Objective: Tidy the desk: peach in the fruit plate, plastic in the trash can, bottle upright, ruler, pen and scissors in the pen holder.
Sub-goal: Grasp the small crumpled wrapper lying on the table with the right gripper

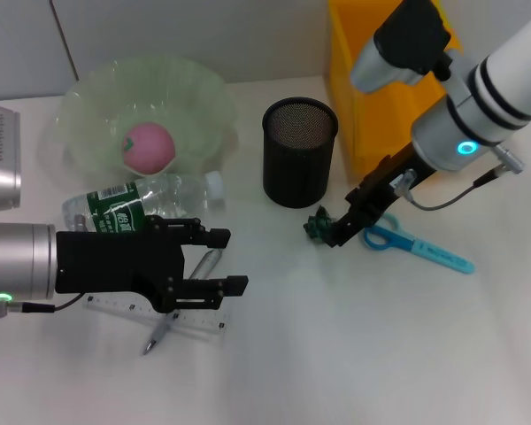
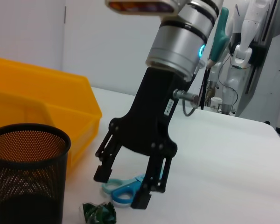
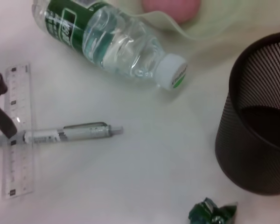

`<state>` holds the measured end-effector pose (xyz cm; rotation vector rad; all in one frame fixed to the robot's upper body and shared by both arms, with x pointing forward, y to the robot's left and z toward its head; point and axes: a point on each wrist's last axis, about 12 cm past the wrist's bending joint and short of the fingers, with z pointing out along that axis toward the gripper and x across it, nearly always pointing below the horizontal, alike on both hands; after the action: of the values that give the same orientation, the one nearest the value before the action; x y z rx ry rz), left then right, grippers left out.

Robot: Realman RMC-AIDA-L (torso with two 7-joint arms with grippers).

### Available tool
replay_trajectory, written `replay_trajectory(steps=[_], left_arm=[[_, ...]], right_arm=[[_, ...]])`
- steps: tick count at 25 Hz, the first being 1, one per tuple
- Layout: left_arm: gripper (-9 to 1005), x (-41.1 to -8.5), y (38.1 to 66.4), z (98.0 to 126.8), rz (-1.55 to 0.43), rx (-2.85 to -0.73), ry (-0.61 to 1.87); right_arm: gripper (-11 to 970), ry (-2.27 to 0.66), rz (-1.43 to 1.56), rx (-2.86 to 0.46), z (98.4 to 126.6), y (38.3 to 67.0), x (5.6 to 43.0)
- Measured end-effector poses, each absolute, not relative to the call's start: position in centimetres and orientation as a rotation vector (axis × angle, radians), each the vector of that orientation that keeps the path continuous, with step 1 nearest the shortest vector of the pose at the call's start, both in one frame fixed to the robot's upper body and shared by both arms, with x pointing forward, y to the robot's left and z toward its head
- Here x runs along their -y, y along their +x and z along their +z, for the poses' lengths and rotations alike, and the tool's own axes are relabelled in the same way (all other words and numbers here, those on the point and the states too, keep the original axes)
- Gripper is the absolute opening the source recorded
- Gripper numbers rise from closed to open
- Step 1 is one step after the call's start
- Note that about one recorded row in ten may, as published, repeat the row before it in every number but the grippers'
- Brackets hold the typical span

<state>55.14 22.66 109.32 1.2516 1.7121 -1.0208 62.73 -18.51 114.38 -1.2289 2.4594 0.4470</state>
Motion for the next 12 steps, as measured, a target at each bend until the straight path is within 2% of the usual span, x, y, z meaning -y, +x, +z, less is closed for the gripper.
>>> replay_trajectory(steps=[12], left_arm=[[695, -22.6, 55.2, 109.4, -1.019, -1.708, 1.255]], right_arm=[[808, -1.248, 0.397, -2.425, 112.8, 62.9, 17.4]])
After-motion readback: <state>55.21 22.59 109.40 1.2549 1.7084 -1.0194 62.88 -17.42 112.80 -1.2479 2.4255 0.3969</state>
